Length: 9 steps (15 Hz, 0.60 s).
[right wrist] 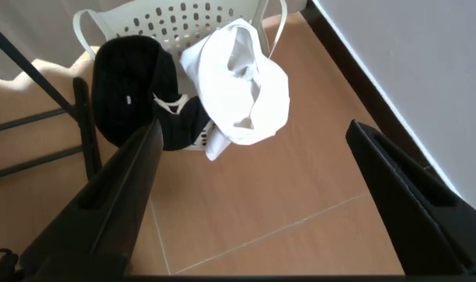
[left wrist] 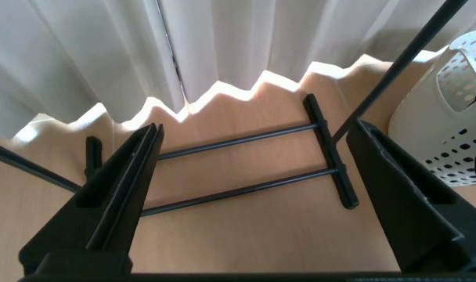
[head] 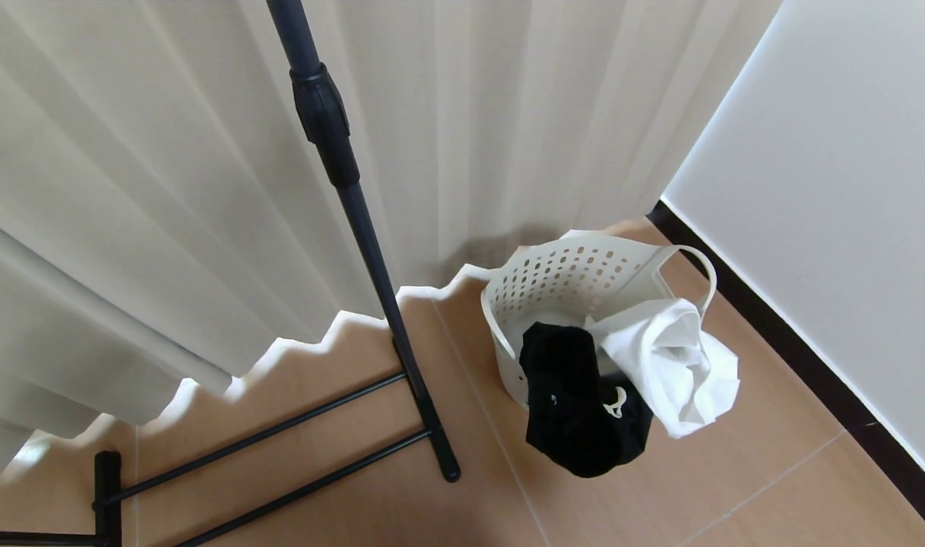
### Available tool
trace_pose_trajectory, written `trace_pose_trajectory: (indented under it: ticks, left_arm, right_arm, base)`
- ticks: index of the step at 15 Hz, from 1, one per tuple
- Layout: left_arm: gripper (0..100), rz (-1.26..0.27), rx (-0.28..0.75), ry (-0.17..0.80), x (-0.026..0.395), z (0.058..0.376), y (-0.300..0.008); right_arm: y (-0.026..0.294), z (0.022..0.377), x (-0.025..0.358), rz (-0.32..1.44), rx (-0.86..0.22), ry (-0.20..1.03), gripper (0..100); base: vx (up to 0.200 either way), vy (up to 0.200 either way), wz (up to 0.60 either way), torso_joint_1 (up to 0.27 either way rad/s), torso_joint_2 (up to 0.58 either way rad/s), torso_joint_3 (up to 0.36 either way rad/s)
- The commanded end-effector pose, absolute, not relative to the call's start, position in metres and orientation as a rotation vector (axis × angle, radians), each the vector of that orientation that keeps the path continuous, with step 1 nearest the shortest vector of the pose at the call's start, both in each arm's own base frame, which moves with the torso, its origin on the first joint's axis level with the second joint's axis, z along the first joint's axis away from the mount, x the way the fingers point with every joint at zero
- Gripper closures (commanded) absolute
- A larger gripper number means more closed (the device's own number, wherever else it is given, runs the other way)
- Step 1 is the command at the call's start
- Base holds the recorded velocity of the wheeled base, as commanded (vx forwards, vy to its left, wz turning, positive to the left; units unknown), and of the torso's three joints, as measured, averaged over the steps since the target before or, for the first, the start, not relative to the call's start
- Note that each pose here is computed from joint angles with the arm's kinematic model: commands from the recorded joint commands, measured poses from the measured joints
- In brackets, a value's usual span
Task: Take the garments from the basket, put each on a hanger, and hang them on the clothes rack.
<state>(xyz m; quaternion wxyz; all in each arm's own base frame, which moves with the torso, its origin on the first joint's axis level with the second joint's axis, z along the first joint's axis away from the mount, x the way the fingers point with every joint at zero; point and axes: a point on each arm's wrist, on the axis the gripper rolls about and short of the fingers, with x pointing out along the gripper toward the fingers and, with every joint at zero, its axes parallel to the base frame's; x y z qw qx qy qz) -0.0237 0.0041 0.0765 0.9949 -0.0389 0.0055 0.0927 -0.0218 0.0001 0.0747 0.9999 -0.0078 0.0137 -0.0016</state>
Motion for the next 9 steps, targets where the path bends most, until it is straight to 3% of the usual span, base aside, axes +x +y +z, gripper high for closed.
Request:
trace_pose_trajectory:
  ticks: [1, 5, 7, 8, 9]
  left_arm:
    - [0, 0.186, -0.078, 0.009, -0.024, 0.077, 0.004]
    - [0, 0.188, -0.079, 0.011, -0.024, 0.076, 0.004]
    - [0, 0.188, -0.079, 0.011, -0.024, 0.076, 0.004]
    - [0, 0.188, -0.078, 0.011, -0.024, 0.076, 0.004]
    - [0, 0.188, -0.079, 0.011, -0.024, 0.076, 0.004]
  right_arm:
    - [0.000, 0.083, -0.010, -0.005, -0.024, 0.207, 0]
    - [0.007, 0.127, 0.050, 0.181, -0.050, 0.488, 0]
    - [0.026, 0.148, 0.113, 0.283, -0.168, 0.598, 0]
    - [0.029, 0.150, 0.122, 0.294, -0.194, 0.610, 0]
    - [0.045, 0.157, 0.159, 0.338, -0.315, 0.637, 0]
  base:
    - [0.000, 0.000, 0.00, 0.002, 0.00, -0.056]
    - [0.000, 0.000, 0.00, 0.000, 0.00, 0.000]
    - [0.000, 0.000, 0.00, 0.000, 0.00, 0.000]
    - [0.000, 0.000, 0.00, 0.000, 0.00, 0.000]
    - [0.000, 0.000, 0.00, 0.000, 0.00, 0.000]
